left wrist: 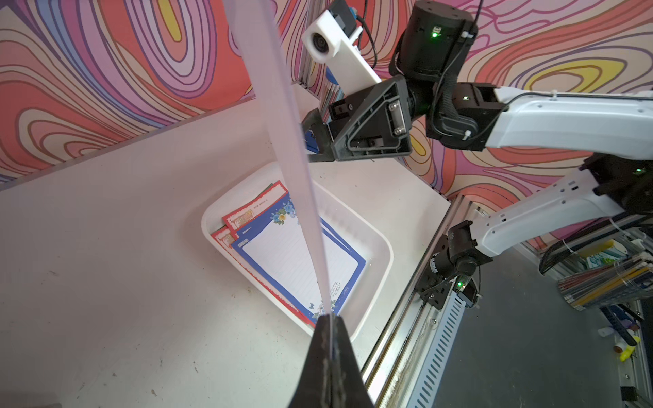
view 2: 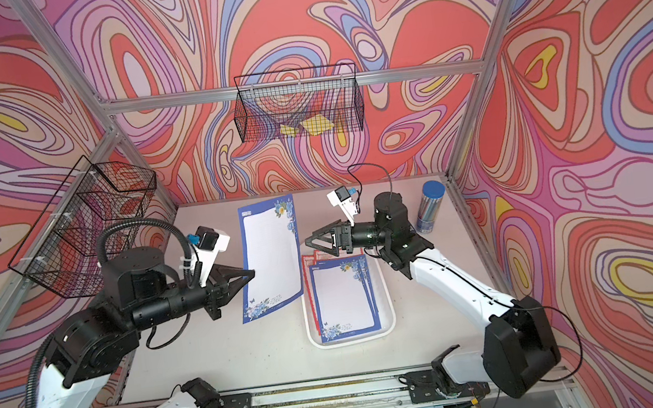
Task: Take out the stationery paper from the storage box
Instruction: Place the stationery paper at the center of the board.
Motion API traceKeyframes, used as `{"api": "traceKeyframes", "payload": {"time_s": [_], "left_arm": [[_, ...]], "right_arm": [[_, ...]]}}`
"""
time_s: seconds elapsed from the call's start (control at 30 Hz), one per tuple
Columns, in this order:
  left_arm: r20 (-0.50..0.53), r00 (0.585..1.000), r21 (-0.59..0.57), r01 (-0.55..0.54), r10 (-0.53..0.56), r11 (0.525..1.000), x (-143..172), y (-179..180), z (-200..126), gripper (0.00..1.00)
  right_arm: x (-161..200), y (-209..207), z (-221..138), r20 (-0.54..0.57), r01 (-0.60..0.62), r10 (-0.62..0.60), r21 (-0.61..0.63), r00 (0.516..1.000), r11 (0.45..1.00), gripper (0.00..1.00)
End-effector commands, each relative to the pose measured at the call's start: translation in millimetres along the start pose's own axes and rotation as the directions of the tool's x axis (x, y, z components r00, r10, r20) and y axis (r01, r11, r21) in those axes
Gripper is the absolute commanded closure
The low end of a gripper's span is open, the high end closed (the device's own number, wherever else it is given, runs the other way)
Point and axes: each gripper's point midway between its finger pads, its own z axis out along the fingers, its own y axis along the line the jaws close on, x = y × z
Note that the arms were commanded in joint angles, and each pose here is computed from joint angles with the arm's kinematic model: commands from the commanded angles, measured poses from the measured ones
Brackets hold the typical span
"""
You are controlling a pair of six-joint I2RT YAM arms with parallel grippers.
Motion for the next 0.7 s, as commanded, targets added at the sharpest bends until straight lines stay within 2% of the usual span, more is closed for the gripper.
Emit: {"api": "traceKeyframes", "payload": {"time_s": [0.0,0.23,0.4,0.57,0.67], "left_arm": [[0.04,0.999,0.077,-0.037,0.034,0.996,-4.3,-14.0,-1.6,1.0],[0.062,0.998,0.079,-0.024,0.019,0.997,-3.8,-13.0,-0.1,1.0],[0.076,0.997,0.079,-0.011,0.005,0.997,-2.2,-12.3,0.3,1.0],[0.064,0.997,0.037,0.032,-0.035,0.999,0.9,-2.4,6.5,1.0],[0.06,0.996,-0.01,0.071,-0.071,0.997,0.4,7.4,11.0,1.0]], "right_arm": [[-7.6,38.1,4.9,-0.009,0.066,-0.068,-0.169,0.998,0.983,0.02],[2.3,43.3,29.8,-0.059,0.051,-0.067,-0.23,0.996,0.972,0.08],[0.9,63.3,25.5,-0.038,0.051,-0.068,-0.344,0.997,0.938,0.17],[-1.1,83.0,17.6,-0.037,0.034,-0.058,-0.463,0.998,0.886,0.41],[0.0,71.9,23.8,-0.076,-0.041,0.006,-0.466,0.997,0.884,0.57]]}}
